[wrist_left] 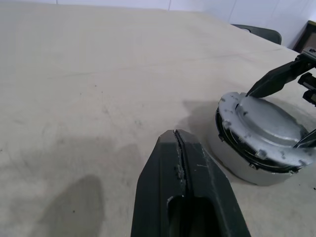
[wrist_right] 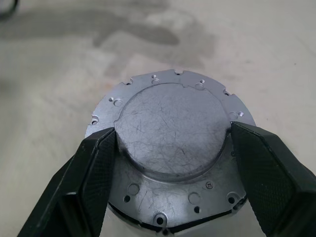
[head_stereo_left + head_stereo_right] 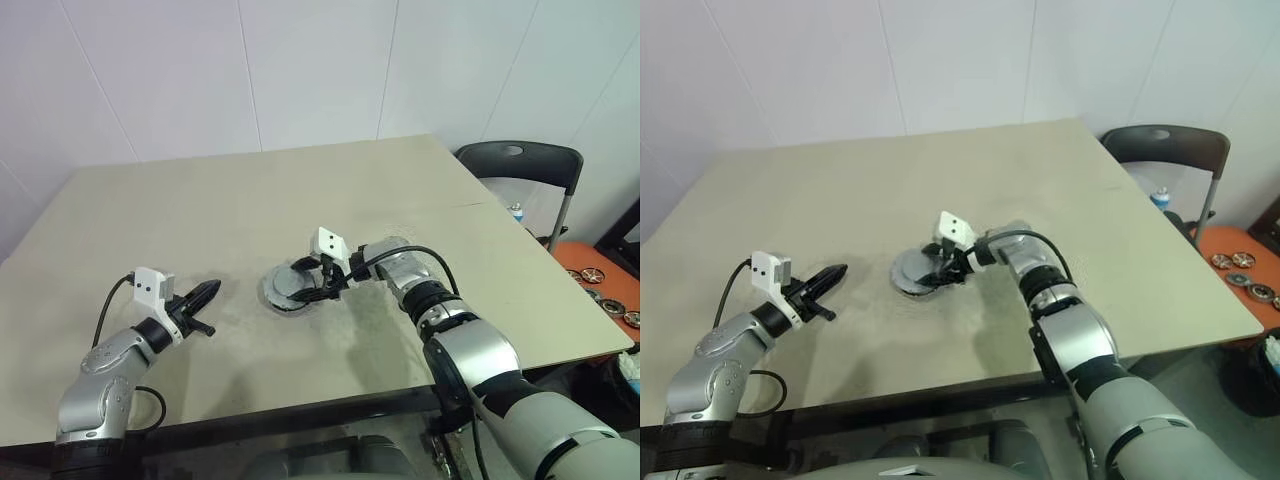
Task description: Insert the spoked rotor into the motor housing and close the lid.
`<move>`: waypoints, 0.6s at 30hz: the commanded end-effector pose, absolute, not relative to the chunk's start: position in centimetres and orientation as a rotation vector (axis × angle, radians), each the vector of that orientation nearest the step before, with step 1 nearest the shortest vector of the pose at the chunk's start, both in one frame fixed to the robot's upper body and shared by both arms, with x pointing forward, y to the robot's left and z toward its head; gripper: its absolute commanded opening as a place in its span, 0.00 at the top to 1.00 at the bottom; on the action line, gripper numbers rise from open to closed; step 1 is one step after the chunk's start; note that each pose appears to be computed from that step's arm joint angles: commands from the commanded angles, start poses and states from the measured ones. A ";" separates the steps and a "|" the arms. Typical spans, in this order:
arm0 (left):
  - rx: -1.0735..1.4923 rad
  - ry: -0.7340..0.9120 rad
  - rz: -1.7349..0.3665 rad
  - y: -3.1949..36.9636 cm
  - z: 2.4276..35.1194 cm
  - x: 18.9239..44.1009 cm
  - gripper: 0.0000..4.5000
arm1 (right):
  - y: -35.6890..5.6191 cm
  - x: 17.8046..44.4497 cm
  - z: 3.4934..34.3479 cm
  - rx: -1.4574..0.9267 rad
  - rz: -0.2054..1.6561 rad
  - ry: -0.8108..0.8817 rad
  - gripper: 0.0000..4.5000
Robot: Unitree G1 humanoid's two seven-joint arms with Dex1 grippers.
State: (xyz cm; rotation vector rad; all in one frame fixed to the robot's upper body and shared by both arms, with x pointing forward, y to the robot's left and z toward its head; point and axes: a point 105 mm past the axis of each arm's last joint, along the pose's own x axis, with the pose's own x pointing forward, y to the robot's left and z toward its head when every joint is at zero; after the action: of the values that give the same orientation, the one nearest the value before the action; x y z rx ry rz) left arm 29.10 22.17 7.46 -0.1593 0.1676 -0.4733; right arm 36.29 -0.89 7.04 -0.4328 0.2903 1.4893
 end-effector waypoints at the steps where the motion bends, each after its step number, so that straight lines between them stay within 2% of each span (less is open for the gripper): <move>1: -0.134 0.117 -0.474 22.4 8.8 29.2 1.00 | -0.7 35.8 7.2 -0.452 1.537 0.289 0.26; 18: -0.139 0.113 -0.494 21.7 8.9 29.3 1.00 | -1.1 36.4 6.3 -0.475 1.465 0.314 0.26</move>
State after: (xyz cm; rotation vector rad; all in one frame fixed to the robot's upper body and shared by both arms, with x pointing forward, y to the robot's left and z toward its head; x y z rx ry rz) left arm 29.22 21.97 7.67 -0.1590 0.1599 -0.4791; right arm 36.47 -1.29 6.55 -0.4456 0.3134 1.4631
